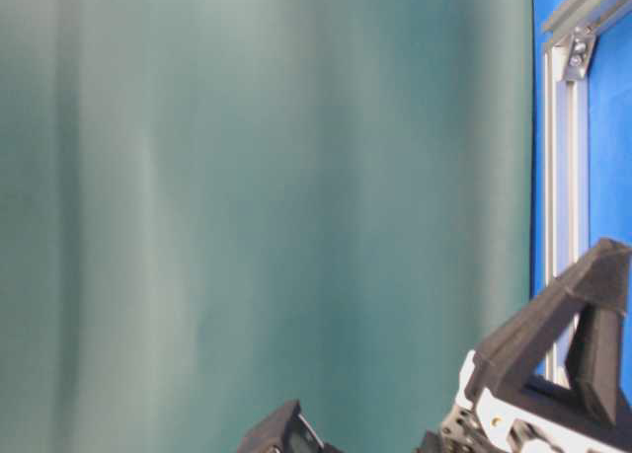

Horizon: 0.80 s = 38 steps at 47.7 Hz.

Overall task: Insert the wire through the string loop located on the right side.
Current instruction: 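Move the left gripper to the plug emerging past the loop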

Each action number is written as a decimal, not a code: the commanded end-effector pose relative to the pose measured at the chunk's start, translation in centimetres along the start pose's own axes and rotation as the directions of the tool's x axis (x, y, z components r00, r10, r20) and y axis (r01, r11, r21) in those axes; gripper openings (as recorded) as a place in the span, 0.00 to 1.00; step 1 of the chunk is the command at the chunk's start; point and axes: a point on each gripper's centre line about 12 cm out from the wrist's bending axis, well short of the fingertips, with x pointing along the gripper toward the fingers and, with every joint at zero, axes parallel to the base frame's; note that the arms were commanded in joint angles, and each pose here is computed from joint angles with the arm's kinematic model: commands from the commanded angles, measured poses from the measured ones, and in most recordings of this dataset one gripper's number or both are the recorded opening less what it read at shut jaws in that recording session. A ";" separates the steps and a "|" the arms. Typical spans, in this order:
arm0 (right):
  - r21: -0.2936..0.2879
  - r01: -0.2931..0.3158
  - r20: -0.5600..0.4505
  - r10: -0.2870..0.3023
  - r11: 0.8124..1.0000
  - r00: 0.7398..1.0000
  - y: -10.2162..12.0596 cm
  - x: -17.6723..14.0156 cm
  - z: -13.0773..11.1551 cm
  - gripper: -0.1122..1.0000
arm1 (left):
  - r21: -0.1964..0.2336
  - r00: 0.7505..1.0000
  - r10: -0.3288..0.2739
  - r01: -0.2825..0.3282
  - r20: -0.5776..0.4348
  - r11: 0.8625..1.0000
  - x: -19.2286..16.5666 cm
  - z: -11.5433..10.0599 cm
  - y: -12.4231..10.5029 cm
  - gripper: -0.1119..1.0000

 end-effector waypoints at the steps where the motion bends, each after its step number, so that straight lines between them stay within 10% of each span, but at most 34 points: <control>1: 0.005 -0.001 0.029 0.001 1.000 1.000 0.1 0.2 0.8 0.07 | -0.002 0.998 0.001 -0.001 0.055 1.000 0.6 2.0 0.0 0.10; 38: 0.006 -0.002 0.030 0.002 1.000 1.000 0.1 0.2 0.8 0.07 | -0.021 0.999 0.031 -0.031 -0.017 0.999 10.9 5.8 1.4 0.10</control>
